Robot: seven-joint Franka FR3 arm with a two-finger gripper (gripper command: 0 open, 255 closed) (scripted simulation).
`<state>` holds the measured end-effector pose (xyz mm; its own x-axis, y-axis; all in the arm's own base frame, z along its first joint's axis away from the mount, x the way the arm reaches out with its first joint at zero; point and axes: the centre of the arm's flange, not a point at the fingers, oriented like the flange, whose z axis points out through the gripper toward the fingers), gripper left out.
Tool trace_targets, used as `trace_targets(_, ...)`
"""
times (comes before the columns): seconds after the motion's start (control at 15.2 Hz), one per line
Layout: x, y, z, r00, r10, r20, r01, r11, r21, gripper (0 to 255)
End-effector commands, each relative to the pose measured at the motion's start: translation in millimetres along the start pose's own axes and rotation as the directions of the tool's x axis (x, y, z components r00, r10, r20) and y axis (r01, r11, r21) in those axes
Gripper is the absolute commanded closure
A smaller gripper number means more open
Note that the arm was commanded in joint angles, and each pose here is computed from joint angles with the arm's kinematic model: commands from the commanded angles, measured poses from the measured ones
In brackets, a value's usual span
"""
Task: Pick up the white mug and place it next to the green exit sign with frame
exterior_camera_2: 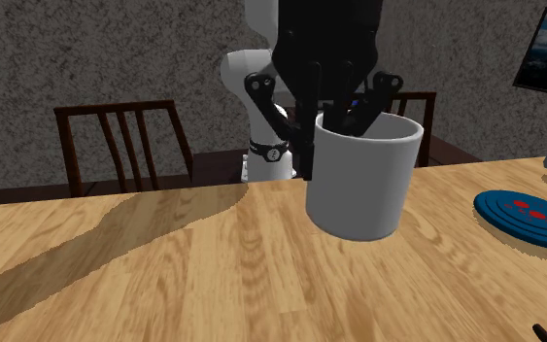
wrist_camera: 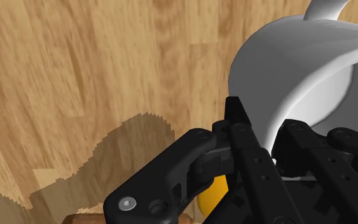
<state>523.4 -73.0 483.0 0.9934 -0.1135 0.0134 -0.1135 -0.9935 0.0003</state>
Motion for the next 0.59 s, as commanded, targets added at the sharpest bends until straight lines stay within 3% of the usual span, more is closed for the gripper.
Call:
trace_targets(0.0, 0, 0, -11, 1.0, 0.0, 0.0, 0.0, 1.0, 0.0, 255)
trace_targets(0.13, 0, 0, -20, 1.0, 0.0, 0.0, 0.0, 1.0, 0.0, 255)
trace_targets(0.53, -34, -72, -21, 1.0, 0.0, 0.0, 0.0, 1.0, 0.0, 255)
